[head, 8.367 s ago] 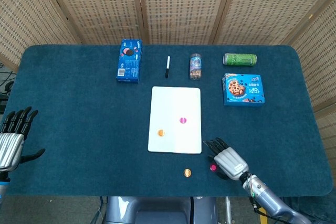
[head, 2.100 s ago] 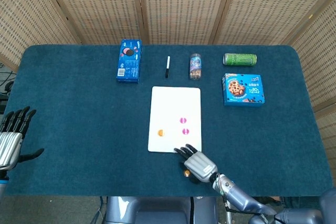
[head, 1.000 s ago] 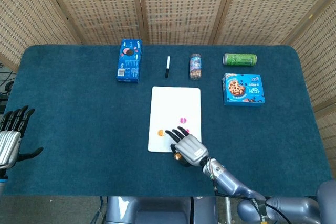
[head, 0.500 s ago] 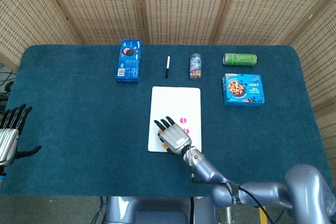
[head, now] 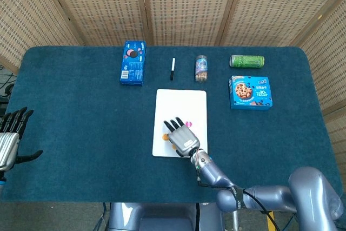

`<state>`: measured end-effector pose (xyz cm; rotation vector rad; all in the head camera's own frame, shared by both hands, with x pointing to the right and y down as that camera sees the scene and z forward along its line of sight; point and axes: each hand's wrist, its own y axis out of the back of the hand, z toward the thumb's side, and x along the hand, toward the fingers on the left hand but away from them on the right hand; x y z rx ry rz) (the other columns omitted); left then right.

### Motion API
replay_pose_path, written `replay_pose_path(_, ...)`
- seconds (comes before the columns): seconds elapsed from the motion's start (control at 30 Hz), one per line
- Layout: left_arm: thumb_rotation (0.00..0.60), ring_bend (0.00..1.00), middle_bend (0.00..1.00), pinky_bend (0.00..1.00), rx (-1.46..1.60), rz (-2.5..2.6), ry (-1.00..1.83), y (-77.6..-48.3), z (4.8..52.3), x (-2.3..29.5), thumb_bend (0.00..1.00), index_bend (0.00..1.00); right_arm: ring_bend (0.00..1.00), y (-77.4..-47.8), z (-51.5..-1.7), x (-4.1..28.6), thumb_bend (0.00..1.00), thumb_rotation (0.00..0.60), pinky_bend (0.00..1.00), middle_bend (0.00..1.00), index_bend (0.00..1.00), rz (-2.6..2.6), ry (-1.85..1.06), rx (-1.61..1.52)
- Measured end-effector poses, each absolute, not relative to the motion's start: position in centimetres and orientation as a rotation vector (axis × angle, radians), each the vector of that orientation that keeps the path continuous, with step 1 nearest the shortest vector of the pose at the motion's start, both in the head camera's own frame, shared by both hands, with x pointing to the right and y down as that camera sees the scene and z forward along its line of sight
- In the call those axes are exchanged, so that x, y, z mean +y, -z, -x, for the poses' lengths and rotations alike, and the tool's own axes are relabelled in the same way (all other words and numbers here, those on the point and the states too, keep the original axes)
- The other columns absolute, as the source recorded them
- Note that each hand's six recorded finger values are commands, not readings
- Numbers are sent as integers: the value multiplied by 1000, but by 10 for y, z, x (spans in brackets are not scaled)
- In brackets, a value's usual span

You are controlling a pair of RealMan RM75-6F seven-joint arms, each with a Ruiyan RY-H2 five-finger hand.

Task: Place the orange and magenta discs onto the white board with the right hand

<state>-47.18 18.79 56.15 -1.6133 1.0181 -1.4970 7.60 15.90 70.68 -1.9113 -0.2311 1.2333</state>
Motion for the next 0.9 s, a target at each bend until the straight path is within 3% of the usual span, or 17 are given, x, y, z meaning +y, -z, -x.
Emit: replay_pose_path(0.9, 600, 0, 0, 0, 1015, 1609, 1498, -562, 472, 188, 0, 0, 0, -716, -87, 169, 401, 600, 10, 25, 504, 1931, -1259, -220)
